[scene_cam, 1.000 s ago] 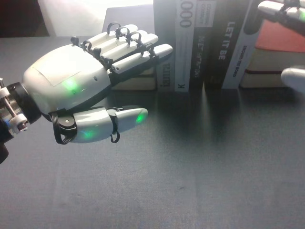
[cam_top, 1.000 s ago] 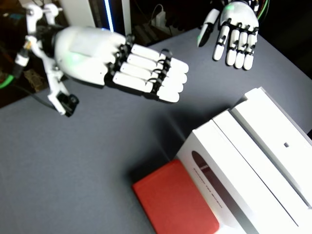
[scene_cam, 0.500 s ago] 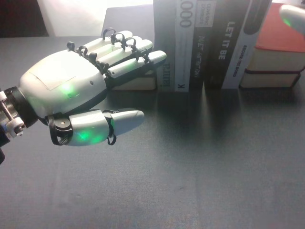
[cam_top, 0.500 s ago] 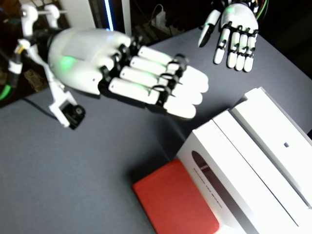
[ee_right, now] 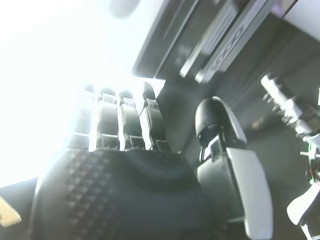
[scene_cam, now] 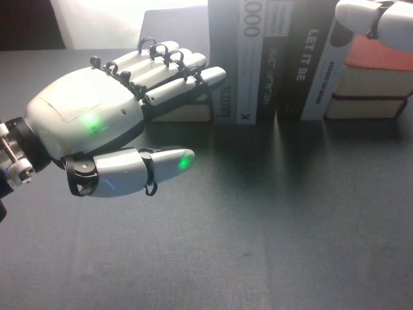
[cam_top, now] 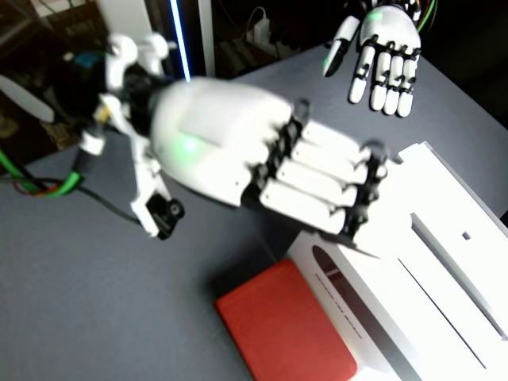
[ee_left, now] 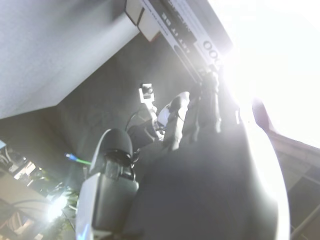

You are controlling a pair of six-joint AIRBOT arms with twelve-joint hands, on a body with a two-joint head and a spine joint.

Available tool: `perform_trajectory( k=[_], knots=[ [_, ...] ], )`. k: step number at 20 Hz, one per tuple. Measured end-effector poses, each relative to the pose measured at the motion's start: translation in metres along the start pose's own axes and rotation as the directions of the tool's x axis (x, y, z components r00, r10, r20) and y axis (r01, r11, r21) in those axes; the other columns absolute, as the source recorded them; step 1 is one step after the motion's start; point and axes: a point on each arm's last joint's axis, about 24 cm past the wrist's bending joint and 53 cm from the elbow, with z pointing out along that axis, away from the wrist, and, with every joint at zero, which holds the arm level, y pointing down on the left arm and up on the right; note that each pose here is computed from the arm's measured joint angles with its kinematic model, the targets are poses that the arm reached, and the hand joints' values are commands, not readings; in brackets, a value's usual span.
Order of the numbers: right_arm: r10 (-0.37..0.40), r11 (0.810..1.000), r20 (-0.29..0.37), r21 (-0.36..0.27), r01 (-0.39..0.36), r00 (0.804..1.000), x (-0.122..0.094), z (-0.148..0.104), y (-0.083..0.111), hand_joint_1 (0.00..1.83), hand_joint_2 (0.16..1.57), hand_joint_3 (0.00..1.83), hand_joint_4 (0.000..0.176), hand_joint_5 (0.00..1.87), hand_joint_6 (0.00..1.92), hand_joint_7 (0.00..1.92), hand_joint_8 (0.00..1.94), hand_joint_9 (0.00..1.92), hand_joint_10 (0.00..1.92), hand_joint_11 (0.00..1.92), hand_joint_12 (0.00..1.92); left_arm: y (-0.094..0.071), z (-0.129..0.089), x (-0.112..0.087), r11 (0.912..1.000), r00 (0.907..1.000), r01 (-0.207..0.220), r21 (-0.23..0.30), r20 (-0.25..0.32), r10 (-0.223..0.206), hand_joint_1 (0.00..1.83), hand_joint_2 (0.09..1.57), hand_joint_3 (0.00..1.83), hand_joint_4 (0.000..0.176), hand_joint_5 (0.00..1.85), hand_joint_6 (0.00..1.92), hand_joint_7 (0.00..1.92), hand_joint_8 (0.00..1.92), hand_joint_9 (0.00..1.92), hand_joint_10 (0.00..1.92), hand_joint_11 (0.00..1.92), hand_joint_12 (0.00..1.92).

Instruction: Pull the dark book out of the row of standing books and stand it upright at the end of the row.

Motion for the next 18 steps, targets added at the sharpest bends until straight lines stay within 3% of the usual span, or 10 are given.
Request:
perform_trajectory(
  k=[2,4,7,10,12,15,16,17,18],
  knots=[
    [0.0,1.0,-0.002,-0.002,0.0,1.0,0.001,0.0,0.002,0.03,1.38,0.0,0.0,0.35,0.2,0.0,0.0,0.0,0.0,0.0,0.0,0.0,0.0,0.0,1.0,1.0,0.0,0.0,-0.001,0.0,0.0,1.41,0.0,0.121,0.0,0.0,0.0,0.0,0.0,0.0,0.0,0.0],
    [0.003,1.0,0.001,-0.012,-0.003,1.0,0.002,-0.002,0.007,0.05,1.38,0.0,0.0,0.39,0.22,0.0,0.0,0.0,0.0,0.0,0.0,0.0,0.0,0.0,1.0,1.0,0.001,-0.001,0.0,-0.001,0.0,1.41,0.0,0.108,0.0,0.0,0.0,0.0,0.0,0.0,0.0,0.0],
    [-0.008,0.999,0.005,-0.036,0.008,1.0,0.001,-0.006,0.016,0.13,1.37,0.0,0.0,0.51,0.27,0.01,0.0,0.0,0.0,0.0,0.0,0.002,-0.001,0.003,1.0,1.0,0.004,-0.005,-0.007,-0.004,0.0,1.42,0.0,0.105,0.0,0.0,0.0,0.0,0.0,0.0,0.0,0.0],
    [-0.027,0.998,0.007,-0.061,0.028,1.0,0.0,-0.016,0.025,0.1,1.38,0.0,0.0,0.46,0.55,0.03,0.0,0.0,0.0,0.0,0.0,0.002,-0.002,0.002,0.9999,1.0,0.008,-0.007,-0.004,-0.008,0.0,1.42,0.0,0.107,0.0,0.0,0.0,0.0,0.0,0.0,0.0,0.0],
    [-0.037,0.997,0.007,-0.074,0.037,0.999,0.0,-0.024,0.03,0.09,1.39,0.0,0.0,0.44,0.63,0.04,0.0,0.0,0.0,0.0,0.0,0.003,-0.002,0.002,0.9999,1.0,0.009,-0.007,-0.003,-0.009,0.0,1.41,0.0,0.103,0.0,0.0,0.0,0.0,0.0,0.0,0.0,0.0],
    [-0.058,0.992,0.008,-0.109,0.058,0.998,0.001,-0.038,0.043,0.09,1.39,0.0,0.0,0.44,0.64,0.04,0.0,0.0,0.0,0.0,0.0,0.003,-0.003,0.002,0.9999,0.9999,0.014,-0.01,0.0,-0.014,0.0,1.41,0.0,0.099,0.0,0.0,0.0,0.0,0.0,0.0,0.0,0.0],
    [-0.064,0.99,-0.002,-0.123,0.063,0.998,0.005,-0.044,0.048,0.31,1.41,0.0,0.0,0.49,0.61,0.06,0.01,0.0,0.0,0.0,0.0,0.005,-0.004,0.002,0.9998,0.9998,0.017,-0.014,0.001,-0.017,0.04,1.39,0.0,0.101,0.01,0.0,0.0,0.0,0.0,0.0,0.0,0.0],
    [-0.061,0.988,-0.012,-0.141,0.059,0.998,0.009,-0.048,0.052,0.37,1.42,0.0,0.0,0.51,0.59,0.07,0.01,0.0,0.0,0.0,0.0,0.005,-0.004,0.002,0.9997,0.9998,0.02,-0.014,0.004,-0.02,0.06,1.37,0.0,0.11,0.01,0.0,0.0,0.0,0.0,0.0,0.0,0.0],
    [-0.047,0.987,-0.028,-0.158,0.042,0.999,0.014,-0.053,0.055,0.3,1.41,0.0,0.0,0.51,0.58,0.07,0.01,0.0,0.0,0.0,0.0,0.006,-0.004,0.003,0.9996,0.9998,0.021,-0.019,0.001,-0.021,0.08,1.36,0.0,0.103,0.02,0.01,0.0,0.0,0.0,0.0,0.0,0.0]
  ],
)
